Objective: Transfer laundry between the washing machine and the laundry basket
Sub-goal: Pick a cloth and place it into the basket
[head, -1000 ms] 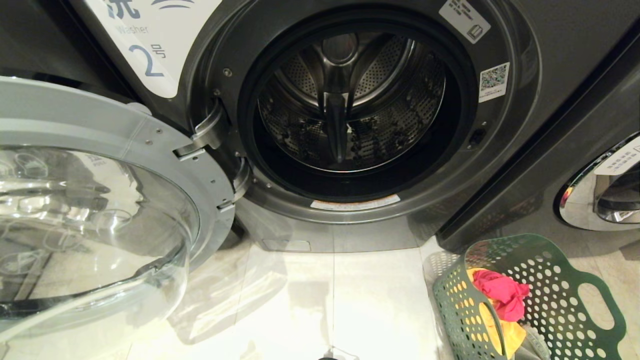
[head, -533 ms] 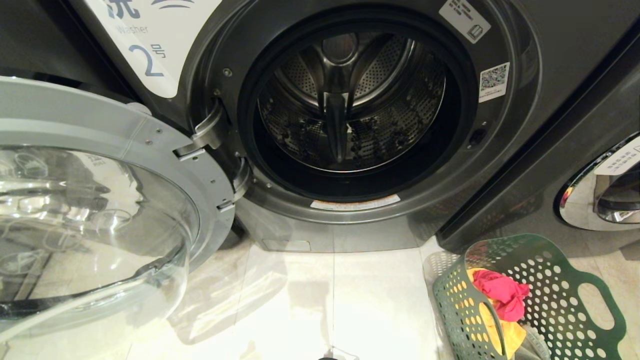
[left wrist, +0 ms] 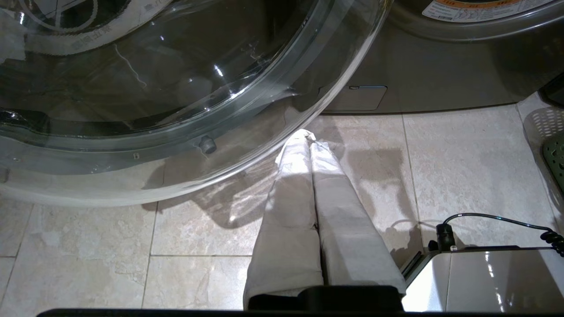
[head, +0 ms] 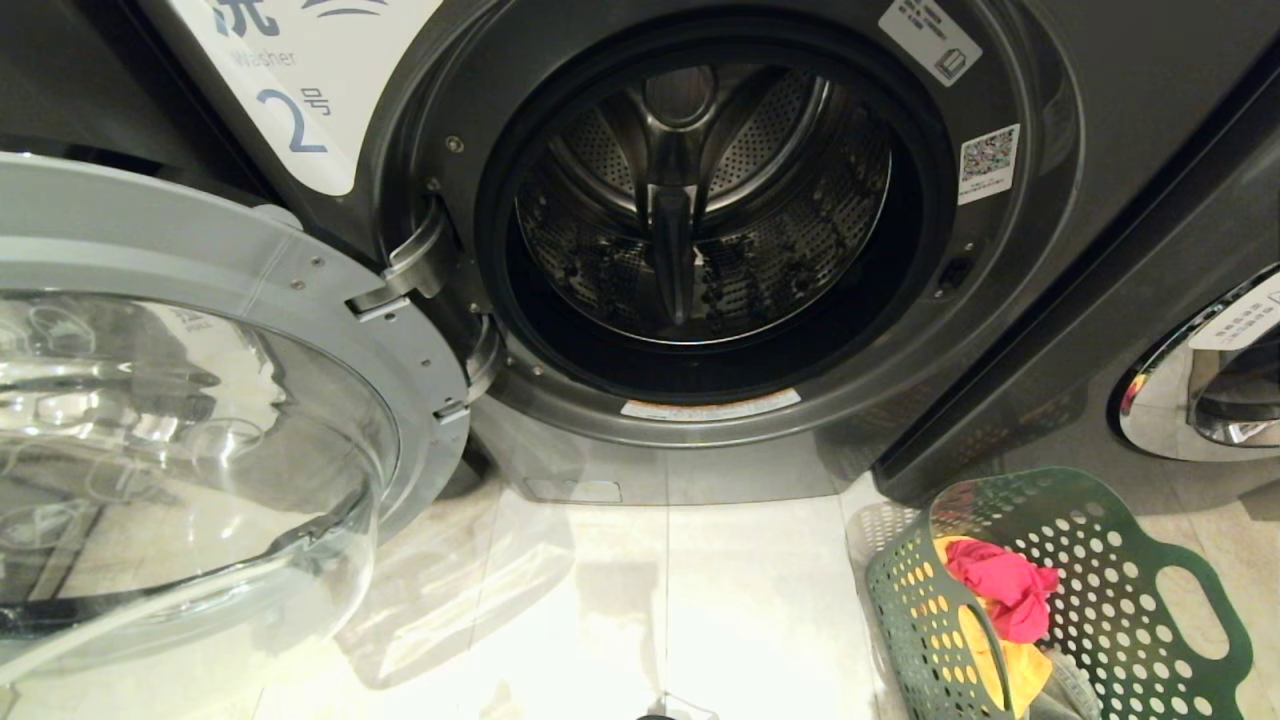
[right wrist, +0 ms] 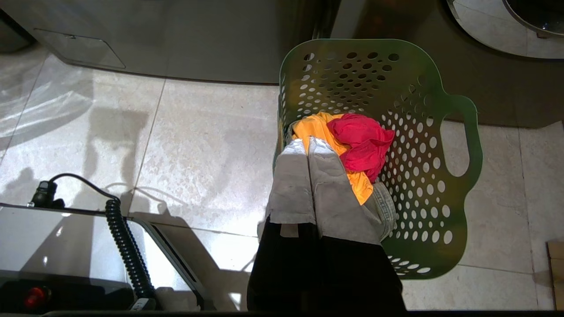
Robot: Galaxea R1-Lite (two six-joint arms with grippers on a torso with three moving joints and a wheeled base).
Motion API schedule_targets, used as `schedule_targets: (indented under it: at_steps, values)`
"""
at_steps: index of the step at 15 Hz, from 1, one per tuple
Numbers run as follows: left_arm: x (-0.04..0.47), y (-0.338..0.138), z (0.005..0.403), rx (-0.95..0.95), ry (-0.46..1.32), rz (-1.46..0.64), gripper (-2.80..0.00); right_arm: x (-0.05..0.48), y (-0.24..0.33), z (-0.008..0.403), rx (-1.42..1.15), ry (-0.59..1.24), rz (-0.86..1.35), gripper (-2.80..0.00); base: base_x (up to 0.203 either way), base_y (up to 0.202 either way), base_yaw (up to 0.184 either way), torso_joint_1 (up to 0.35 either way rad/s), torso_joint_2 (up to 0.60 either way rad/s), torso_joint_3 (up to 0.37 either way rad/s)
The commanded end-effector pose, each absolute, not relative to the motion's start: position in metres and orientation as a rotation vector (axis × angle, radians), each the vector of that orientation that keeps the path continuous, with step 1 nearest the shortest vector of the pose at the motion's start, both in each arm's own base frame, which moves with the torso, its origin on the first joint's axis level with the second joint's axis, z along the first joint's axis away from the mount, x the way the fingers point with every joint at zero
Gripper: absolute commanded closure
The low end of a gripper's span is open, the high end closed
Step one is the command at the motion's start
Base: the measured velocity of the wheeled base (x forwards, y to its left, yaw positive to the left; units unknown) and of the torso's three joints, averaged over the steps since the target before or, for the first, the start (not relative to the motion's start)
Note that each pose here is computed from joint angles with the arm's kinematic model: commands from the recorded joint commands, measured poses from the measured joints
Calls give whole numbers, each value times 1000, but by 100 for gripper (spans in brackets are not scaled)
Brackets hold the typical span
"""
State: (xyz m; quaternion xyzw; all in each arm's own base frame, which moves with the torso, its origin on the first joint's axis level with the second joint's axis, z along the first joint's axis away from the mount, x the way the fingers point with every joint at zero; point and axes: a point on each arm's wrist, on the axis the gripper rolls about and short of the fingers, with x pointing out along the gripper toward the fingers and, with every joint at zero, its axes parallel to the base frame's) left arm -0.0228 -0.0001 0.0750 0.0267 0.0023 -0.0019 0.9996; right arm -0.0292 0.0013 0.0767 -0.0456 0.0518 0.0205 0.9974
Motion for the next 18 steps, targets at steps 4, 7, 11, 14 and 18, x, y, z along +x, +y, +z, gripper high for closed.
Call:
schedule_targets:
  at_steps: [4,7,11,14,18]
  values:
    - [-23,0,75,52,7,-3,0,-29,1,77,-85,106,38,0,0,0,0,0,0,0]
    - [-23,0,75,54,8,-3,0,-29,1,77,-87,107,26,0,0,0,0,0,0,0]
    - [-23,0,75,54,8,-3,0,-40,-1,110,-121,12,-58,0,0,0,0,0,0,0]
    - [-23,0,75,54,6,-2,0,-31,-3,160,-91,96,-140,0,0,0,0,0,0,0]
    - [-23,0,75,52,6,-2,0,39,-6,173,103,476,-286,0,0,0,0,0,0,0]
